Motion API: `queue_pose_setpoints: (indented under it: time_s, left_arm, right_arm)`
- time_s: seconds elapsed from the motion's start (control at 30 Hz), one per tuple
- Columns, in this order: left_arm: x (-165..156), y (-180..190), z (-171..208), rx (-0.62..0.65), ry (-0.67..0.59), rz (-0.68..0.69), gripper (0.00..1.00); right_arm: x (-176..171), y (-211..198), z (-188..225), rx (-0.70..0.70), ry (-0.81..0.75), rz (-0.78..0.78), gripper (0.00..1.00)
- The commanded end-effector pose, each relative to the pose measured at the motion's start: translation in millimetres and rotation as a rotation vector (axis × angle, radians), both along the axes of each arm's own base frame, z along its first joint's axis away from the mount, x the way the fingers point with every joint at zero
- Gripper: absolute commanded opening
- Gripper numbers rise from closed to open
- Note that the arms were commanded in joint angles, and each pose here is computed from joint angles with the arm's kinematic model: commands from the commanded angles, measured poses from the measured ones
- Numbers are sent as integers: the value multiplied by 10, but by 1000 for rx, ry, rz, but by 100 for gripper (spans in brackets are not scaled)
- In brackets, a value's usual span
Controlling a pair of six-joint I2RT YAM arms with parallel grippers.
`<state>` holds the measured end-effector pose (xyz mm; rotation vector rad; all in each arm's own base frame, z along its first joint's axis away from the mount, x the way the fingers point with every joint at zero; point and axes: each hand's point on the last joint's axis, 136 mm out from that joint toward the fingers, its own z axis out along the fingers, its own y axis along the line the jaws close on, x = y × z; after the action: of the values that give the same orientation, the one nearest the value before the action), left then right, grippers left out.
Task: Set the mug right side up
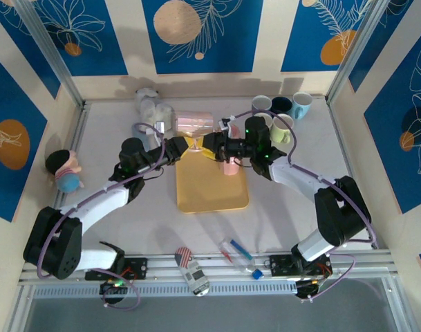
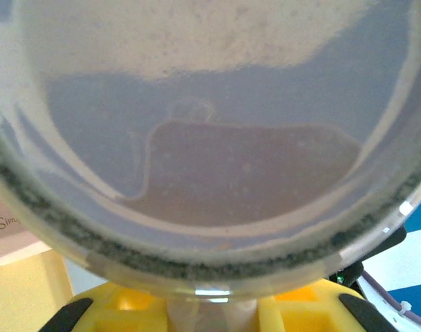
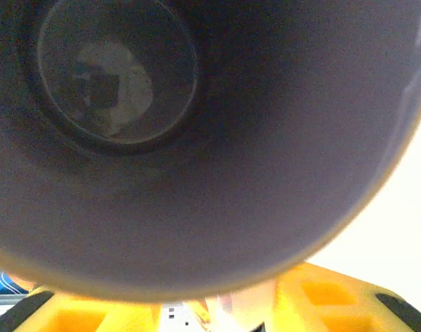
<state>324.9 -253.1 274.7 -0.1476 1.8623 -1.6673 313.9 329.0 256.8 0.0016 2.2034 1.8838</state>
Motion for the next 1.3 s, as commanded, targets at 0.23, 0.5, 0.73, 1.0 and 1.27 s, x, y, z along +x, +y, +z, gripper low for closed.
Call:
queue_pose_setpoints:
  time_s: [0.23,0.5,0.73,1.0,1.27]
  left_arm:
    - [-100,92,568,-89,-205,5,0]
    - [-84,103,501,-85,-189,13,0]
    - [-84,98,406,-64,-167,8,39]
    - [-126,37,113,79,-99,-50,78]
    - [-278,281,-84,260,-67,-17,91]
  right_arm:
    - [115,100,-3,92,-17,-127,35]
    - [143,62,-21,97,-19,-154,27]
    - [172,23,27,72,-72,-166,0]
    - [166,42,152,59,-151,-141,0]
    - [151,-70,226,0,-207,-145,0]
